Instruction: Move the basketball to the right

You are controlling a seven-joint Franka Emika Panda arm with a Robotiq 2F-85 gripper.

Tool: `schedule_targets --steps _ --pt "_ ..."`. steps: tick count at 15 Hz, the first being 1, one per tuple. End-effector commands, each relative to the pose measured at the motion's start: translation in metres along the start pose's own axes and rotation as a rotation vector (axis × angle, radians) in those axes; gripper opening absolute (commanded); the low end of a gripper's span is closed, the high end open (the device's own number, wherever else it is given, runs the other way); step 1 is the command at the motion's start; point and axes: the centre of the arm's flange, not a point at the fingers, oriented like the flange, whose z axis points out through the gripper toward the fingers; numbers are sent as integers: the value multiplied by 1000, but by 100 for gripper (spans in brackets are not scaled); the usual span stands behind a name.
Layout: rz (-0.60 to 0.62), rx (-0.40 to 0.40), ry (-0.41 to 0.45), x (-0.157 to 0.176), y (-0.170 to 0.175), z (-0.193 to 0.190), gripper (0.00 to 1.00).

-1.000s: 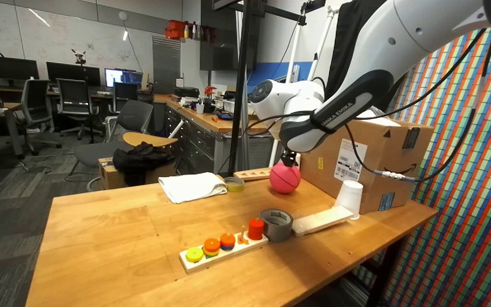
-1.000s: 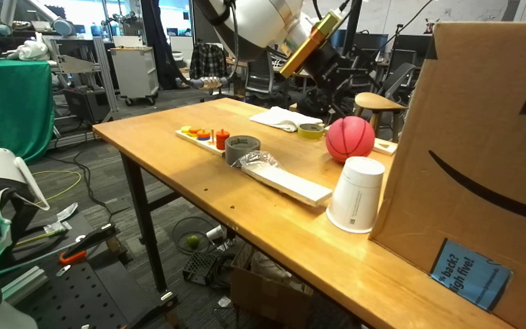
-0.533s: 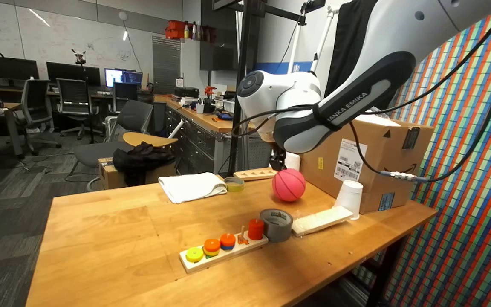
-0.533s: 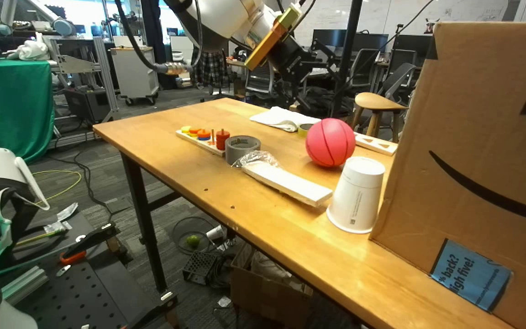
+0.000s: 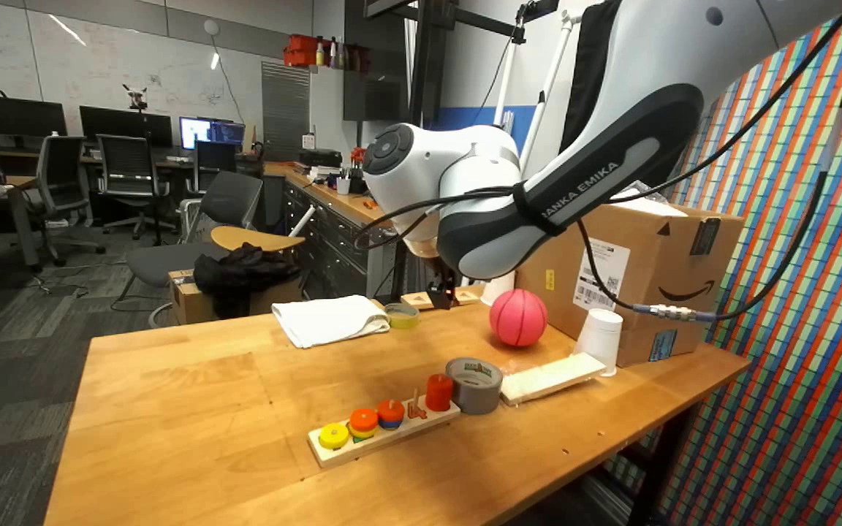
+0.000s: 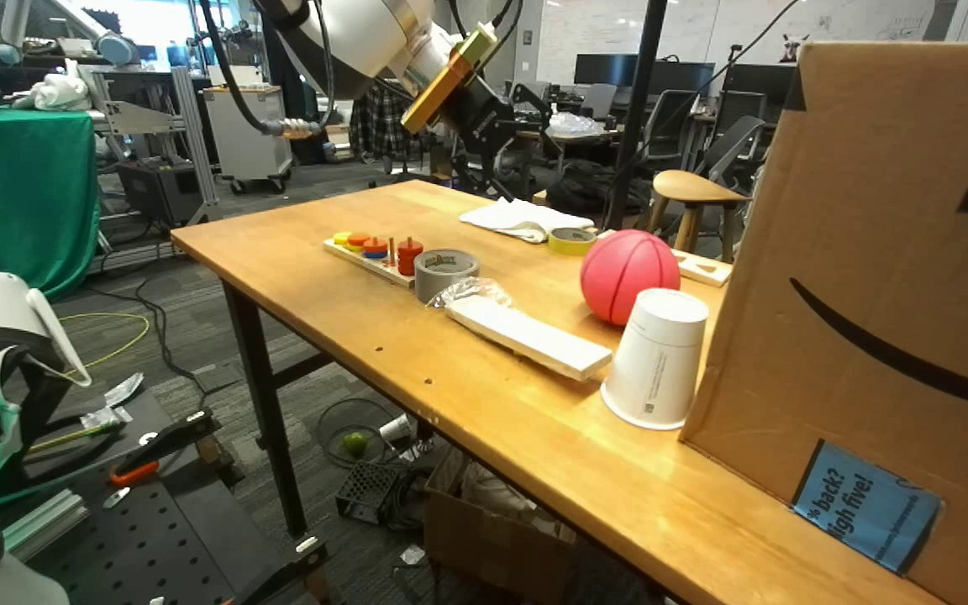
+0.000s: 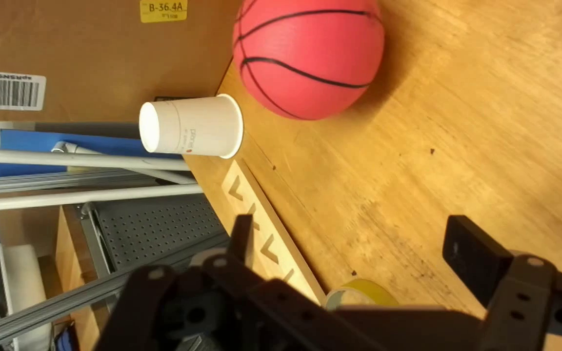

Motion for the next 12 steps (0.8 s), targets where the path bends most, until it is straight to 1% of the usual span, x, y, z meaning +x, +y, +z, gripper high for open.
schedule_targets --steps 1,4,6,10,12 --pt "-5 4 -71 -2 -9 8 100" --pt "-4 8 -150 -7 -16 30 100" --pt "-9 24 -196 -9 -19 44 100" --pt "-1 53 -269 -14 -28 71 100" --pt "9 75 -301 -16 -26 86 100"
